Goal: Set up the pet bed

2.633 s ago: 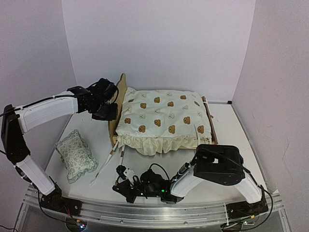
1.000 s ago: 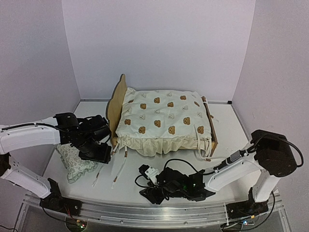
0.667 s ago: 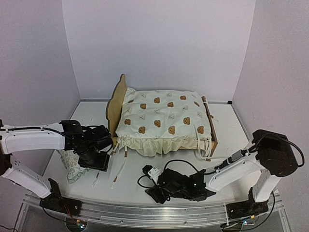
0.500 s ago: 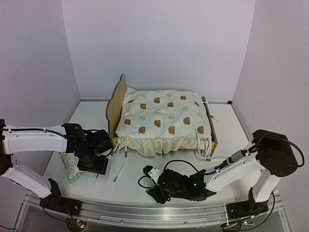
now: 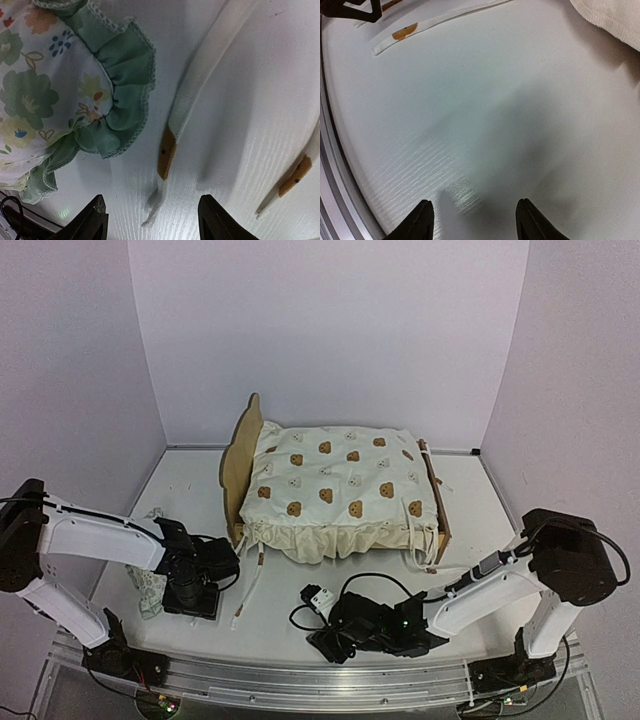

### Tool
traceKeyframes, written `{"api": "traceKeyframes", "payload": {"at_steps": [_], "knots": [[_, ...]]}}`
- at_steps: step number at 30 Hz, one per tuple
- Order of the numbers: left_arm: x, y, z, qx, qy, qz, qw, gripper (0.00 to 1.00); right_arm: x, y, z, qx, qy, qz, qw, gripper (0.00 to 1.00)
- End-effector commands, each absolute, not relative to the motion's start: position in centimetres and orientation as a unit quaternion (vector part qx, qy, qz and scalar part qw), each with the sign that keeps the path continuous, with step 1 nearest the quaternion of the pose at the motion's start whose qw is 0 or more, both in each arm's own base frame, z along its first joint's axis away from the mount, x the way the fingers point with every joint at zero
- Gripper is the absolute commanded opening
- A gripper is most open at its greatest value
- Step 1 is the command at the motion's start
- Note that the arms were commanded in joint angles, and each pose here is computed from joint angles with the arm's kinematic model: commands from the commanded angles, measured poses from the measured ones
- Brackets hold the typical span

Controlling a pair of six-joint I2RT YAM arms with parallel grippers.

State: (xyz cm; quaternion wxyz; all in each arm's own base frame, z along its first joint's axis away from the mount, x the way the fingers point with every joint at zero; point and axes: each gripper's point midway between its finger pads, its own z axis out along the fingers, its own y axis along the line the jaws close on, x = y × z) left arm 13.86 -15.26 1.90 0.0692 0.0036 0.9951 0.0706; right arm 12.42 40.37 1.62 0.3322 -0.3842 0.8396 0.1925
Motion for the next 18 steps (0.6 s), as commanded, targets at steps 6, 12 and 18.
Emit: {"api": "traceKeyframes", "payload": {"at_steps": [6, 12, 18], "knots": [[14.4, -15.9, 0.8, -0.017, 0.995, 0.054, 0.076, 0.59, 12.2, 40.4, 2.2, -0.378, 0.841, 0.203, 0.329, 0.57], [14.2, -15.9, 0.5, -0.012, 0.996, 0.047, 0.076, 0.55, 12.3, 40.4, 2.2, -0.382, 0.839, 0.197, 0.333, 0.57], [14.0, -16.0, -0.5, -0.012, 0.997, 0.045, 0.069, 0.29, 12.3, 40.4, 2.2, -0.387, 0.838, 0.194, 0.333, 0.57]]}}
